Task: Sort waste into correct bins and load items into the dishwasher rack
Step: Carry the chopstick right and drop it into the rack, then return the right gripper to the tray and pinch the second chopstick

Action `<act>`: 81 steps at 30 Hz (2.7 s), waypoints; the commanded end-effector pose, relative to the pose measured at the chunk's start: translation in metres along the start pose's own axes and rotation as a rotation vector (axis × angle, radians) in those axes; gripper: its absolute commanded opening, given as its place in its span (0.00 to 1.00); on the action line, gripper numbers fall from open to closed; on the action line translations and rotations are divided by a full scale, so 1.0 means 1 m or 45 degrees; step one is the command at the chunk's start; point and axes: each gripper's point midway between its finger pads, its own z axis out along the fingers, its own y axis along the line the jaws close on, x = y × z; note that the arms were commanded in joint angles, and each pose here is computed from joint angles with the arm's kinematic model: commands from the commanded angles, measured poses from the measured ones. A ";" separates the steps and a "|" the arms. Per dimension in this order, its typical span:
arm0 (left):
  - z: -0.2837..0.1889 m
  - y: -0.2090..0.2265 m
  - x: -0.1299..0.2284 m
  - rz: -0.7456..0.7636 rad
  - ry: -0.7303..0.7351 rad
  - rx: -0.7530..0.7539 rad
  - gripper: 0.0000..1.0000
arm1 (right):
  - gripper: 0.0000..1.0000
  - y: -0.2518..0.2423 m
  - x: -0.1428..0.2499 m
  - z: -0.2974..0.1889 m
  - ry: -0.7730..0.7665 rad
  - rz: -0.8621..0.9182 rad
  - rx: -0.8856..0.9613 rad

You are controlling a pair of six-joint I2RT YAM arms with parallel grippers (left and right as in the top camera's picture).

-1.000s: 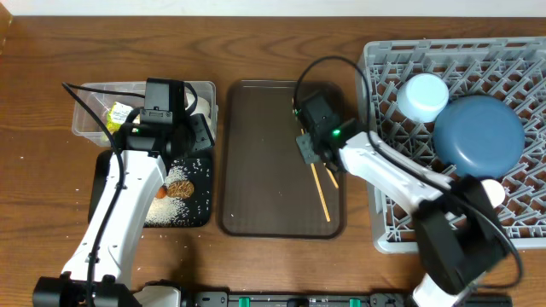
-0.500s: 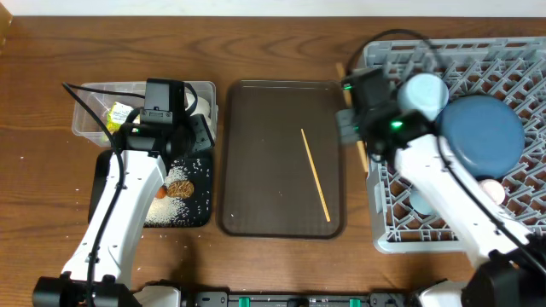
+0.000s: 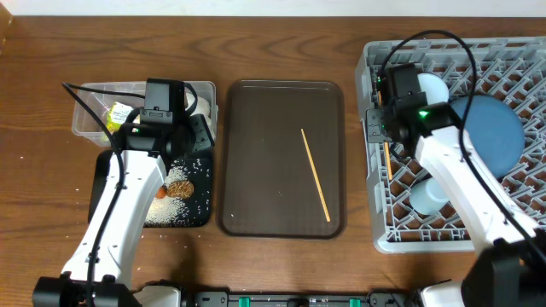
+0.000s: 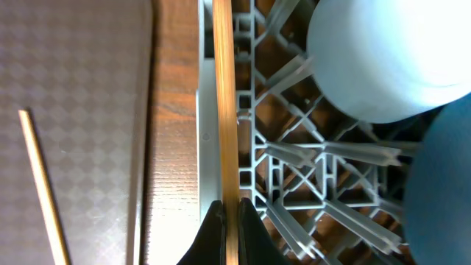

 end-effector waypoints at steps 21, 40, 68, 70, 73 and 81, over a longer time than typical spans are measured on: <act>-0.002 0.000 -0.004 -0.015 -0.013 -0.002 0.54 | 0.70 -0.006 -0.028 -0.006 -0.043 0.019 -0.004; -0.002 0.000 -0.004 -0.015 -0.013 -0.002 0.54 | 0.66 0.115 -0.003 -0.048 -0.060 -0.315 -0.332; -0.002 0.000 -0.004 -0.015 -0.014 -0.002 0.54 | 0.01 0.151 0.120 0.089 0.520 -0.566 -0.199; -0.002 0.000 -0.004 -0.015 -0.013 -0.002 0.54 | 0.01 0.151 0.120 0.089 0.521 -0.567 -0.198; -0.002 0.000 -0.004 -0.015 -0.014 -0.002 0.54 | 0.01 0.151 0.120 0.088 0.521 -0.567 -0.198; -0.002 0.000 -0.004 -0.015 -0.014 -0.002 0.54 | 0.01 0.162 0.075 0.056 0.394 -0.532 -0.253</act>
